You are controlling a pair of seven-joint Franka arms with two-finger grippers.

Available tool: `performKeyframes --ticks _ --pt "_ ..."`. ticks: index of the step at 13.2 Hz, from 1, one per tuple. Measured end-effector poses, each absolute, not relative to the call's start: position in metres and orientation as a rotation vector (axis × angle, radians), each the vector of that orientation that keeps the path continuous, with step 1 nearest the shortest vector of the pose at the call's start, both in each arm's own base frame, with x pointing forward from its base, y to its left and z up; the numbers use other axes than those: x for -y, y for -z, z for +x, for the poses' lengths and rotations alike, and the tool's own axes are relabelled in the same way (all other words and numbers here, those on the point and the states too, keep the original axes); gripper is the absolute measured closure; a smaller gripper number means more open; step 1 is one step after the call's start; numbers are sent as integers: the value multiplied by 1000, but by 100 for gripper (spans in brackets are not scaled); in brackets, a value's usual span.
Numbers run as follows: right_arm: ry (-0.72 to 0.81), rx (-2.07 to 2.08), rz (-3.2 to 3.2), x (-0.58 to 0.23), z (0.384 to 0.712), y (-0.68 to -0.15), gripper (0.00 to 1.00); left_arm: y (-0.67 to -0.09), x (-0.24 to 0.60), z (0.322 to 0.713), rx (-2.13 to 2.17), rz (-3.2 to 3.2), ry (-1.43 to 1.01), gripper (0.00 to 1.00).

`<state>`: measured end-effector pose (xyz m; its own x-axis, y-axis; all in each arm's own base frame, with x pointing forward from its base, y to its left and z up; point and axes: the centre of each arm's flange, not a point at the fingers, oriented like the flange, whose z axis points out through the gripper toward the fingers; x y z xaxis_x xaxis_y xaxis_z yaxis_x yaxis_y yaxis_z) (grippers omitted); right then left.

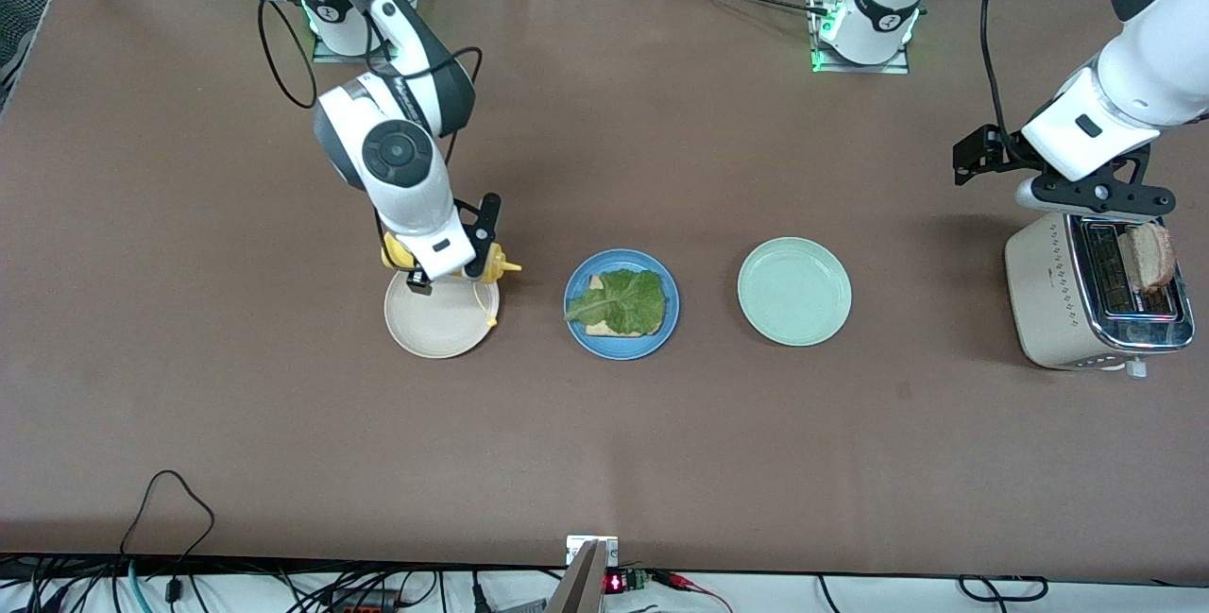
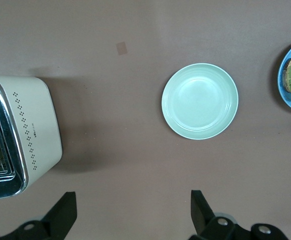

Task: Make sandwich in blue plate with both arms
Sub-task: 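Tilt the bottle over the lettuce on the blue plate with the right gripper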

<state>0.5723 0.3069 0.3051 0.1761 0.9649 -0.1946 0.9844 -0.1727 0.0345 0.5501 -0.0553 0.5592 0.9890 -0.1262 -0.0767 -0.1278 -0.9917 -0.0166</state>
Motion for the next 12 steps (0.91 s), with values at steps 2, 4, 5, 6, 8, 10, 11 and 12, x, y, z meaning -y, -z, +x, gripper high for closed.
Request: performKeyframes --ticks 2,4,5,6,8,10,11,12 --pt "224 -1876 2271 -329 580 -290 56 -559 55 550 -199 -3112 -118 0" --pt "227 -1838 2275 -352 581 -280 56 -559 56 550 -199 -3111 -118 0" --pt "226 -1821 2285 -359 580 -276 56 -559 56 550 -200 -3111 -118 0" --pt "226 -1808 2293 -364 579 -273 56 -559 56 550 -200 -3111 -118 0" --pt "219 -1790 2304 -373 578 -270 56 -559 56 550 -200 -3111 -118 0" --pt "219 -1766 2310 -381 577 -264 56 -559 56 550 -200 -3111 -118 0" --pt "222 -1756 2309 -385 574 -260 56 -559 56 550 -200 -3111 -118 0" --pt "226 -1749 2306 -390 570 -256 56 -559 56 550 -200 -3111 -118 0"
